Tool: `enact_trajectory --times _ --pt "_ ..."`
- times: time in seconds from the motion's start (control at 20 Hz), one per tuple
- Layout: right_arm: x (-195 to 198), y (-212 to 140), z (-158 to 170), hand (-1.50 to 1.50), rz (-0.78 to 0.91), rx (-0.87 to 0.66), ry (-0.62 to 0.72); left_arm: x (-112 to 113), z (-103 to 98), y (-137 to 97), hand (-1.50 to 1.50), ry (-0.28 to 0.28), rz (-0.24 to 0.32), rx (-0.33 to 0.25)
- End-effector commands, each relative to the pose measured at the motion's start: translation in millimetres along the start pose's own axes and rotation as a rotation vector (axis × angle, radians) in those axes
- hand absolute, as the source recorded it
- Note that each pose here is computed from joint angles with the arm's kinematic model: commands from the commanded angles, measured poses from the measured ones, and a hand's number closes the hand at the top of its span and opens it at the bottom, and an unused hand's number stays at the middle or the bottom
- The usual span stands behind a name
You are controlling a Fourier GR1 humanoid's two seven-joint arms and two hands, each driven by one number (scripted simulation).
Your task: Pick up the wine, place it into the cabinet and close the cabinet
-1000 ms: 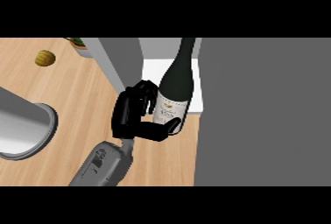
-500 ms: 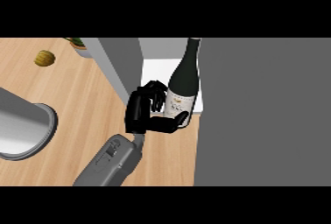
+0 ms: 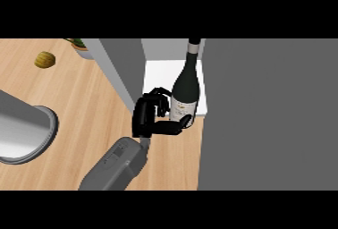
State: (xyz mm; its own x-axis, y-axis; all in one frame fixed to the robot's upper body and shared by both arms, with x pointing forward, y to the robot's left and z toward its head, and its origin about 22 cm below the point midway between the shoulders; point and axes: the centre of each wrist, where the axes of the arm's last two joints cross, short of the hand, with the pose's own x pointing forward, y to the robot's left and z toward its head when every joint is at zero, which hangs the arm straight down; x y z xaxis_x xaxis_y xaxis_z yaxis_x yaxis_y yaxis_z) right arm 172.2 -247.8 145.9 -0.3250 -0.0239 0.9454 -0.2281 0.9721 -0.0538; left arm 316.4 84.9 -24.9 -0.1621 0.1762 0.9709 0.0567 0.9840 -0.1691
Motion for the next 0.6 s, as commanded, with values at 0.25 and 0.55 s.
enact_trajectory --times 0.25,0.55 --pt "5 -7 7 -1.50 -0.009 0.003 0.013 -20 -1 17 1.50 0.031 0.115 0.050" --pt "-8 -2 7 -1.50 -0.030 0.000 -0.020 -24 -26 24 1.50 0.034 0.121 0.046"
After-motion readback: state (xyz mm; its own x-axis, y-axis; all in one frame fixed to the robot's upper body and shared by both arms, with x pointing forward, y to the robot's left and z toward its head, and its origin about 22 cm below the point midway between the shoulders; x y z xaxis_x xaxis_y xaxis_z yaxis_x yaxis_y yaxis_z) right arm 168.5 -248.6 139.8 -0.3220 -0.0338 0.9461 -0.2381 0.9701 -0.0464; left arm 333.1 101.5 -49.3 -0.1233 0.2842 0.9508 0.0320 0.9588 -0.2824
